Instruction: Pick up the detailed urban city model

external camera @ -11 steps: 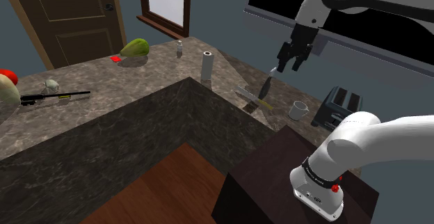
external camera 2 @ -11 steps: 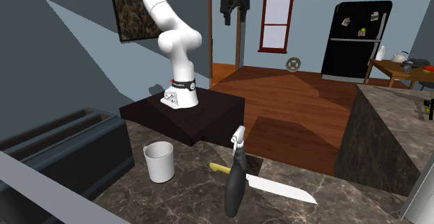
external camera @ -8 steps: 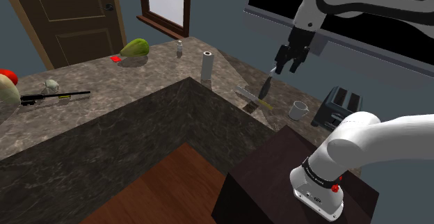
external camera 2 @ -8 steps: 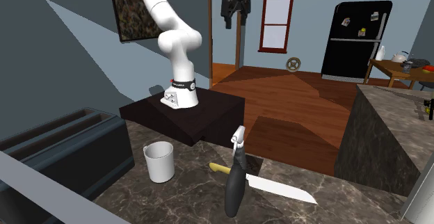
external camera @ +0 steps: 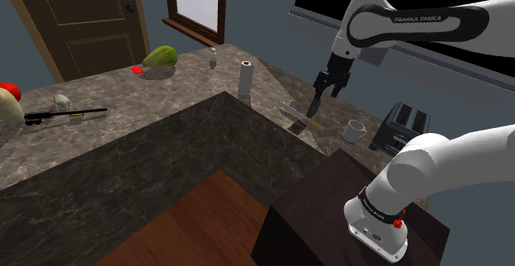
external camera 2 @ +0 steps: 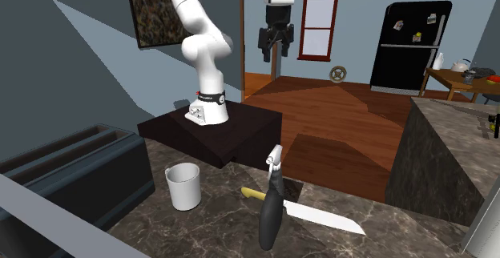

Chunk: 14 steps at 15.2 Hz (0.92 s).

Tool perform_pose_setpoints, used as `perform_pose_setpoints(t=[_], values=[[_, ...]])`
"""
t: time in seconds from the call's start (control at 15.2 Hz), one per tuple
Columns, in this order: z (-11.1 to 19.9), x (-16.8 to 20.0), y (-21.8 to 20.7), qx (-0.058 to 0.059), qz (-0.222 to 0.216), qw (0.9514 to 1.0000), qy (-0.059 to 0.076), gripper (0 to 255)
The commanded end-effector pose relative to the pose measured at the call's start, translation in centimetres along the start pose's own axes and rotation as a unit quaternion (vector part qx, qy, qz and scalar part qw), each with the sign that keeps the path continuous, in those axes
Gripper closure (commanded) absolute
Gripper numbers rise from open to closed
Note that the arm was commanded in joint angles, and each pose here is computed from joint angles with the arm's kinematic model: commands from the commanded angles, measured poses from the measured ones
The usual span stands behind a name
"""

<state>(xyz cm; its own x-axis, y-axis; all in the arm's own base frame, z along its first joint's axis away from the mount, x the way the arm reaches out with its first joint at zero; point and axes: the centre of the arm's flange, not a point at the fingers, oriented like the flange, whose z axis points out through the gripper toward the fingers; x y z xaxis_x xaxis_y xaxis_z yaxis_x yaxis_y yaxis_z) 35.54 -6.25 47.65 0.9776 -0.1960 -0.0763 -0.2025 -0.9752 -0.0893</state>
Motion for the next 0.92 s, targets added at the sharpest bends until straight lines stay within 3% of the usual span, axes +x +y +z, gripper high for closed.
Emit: perform_pose_setpoints(t=[0.0, 0.86], values=[[1.9, 1.1, 1.0, -0.003, 0.003, 1.0000, 0.003, 0], [14.5, 9.8, 7.7, -0.021, 0.023, 0.9993, 0.019, 0]])
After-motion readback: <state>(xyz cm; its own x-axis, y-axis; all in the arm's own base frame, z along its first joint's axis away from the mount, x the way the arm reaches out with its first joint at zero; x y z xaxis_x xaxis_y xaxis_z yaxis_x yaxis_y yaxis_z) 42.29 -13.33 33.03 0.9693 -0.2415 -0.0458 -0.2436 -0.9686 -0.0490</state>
